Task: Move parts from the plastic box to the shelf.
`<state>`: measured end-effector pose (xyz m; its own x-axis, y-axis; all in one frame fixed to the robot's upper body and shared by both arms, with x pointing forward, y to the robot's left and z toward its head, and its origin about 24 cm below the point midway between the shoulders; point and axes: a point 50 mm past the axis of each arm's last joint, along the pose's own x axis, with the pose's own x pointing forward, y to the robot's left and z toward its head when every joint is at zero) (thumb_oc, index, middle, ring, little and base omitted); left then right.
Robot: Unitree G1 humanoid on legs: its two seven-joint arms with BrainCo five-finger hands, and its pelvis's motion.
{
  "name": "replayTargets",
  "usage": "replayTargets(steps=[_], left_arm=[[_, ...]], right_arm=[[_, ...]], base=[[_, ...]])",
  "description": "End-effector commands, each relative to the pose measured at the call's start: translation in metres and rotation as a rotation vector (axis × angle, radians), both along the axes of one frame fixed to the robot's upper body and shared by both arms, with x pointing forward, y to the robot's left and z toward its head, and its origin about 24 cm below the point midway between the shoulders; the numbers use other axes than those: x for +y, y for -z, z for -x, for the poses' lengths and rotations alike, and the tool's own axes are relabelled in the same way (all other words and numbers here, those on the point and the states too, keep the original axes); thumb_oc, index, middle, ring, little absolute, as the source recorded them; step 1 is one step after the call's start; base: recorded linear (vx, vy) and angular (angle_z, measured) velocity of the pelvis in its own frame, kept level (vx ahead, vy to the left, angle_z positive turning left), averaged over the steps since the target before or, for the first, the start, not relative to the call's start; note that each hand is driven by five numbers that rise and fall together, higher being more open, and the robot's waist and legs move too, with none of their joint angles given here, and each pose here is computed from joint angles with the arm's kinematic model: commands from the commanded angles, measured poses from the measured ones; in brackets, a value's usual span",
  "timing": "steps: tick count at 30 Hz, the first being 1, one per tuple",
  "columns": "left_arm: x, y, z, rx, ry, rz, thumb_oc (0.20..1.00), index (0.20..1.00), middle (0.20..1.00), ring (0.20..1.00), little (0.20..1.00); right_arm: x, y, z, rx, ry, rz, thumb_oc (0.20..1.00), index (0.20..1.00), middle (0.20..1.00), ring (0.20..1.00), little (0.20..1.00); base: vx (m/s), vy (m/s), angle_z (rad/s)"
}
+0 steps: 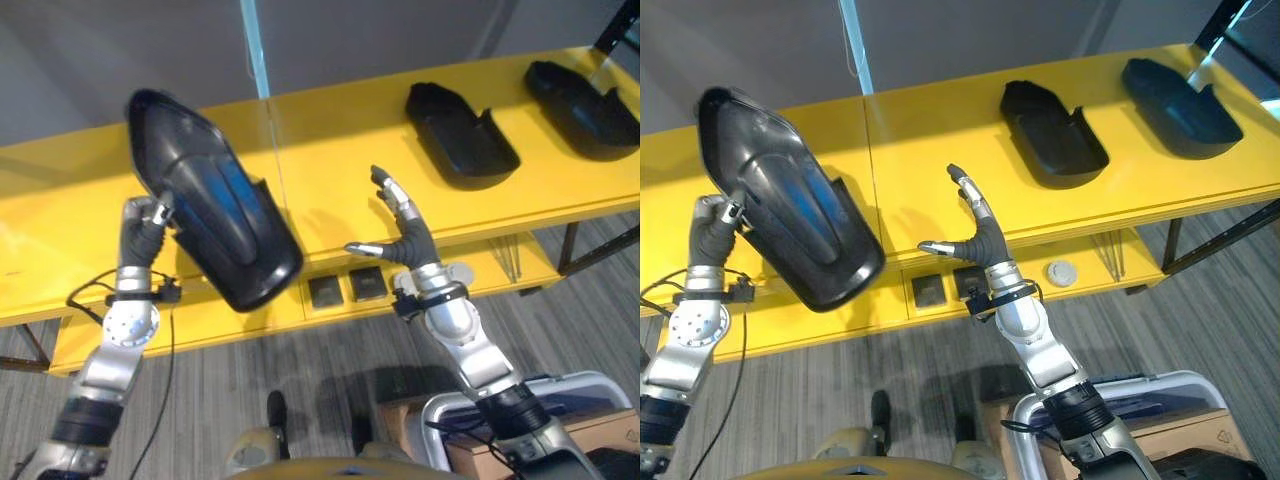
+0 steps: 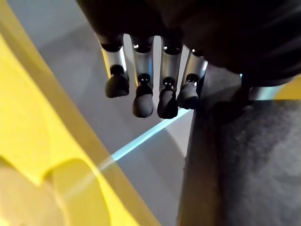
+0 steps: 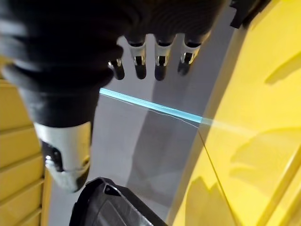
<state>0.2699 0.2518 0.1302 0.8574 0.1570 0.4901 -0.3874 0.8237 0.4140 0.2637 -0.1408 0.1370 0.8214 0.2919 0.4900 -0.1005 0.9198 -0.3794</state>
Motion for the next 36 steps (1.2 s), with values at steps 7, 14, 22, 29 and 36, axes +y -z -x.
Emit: replayTargets(steps=[7,14,22,29,36], left_arm=[[0.067,-0.041,-0.021,-0.043,-0.204,-0.041,0.200,0.200,0.200,0.200,0.200],[0.137,-0.055,-0.028,0.140,-0.405,-0.073,0.200,0.200,0.200,0.200,0.200],[0.186,-0.098,-0.010,0.226,-0.626,-0.236,0.200,0.200,0.200,0.200,0.200],[0.192,-0.127,-0.008,0.162,-0.713,-0.272,0.200,0.200,0.200,0.200,0.200],[0.133,-0.151,-0.027,-0.289,-0.449,-0.005,1.000,1.000,1.000,1.000,1.000]], right_arm=[[-0.005,-0.004,0.017,-0.017,-0.060,-0.074,1.000,1.000,1.000,1.000,1.000],[-0.001,0.007,0.027,0.045,-0.158,-0.076,1.000,1.000,1.000,1.000,1.000],[-0.002,0.008,0.029,0.052,-0.199,-0.104,1.000,1.000,1.000,1.000,1.000],[-0.004,0.009,0.027,0.052,-0.187,-0.115,1.000,1.000,1.000,1.000,1.000],[-0.005,0.012,0.025,0.066,-0.160,-0.092,1.000,1.000,1.000,1.000,1.000]], base=[[-0.01,0.027,-0.24],[-0.01,0.023,-0.27],[0.01,0.009,-0.17],[0.01,0.003,-0.04],[0.01,-0.002,0.03]])
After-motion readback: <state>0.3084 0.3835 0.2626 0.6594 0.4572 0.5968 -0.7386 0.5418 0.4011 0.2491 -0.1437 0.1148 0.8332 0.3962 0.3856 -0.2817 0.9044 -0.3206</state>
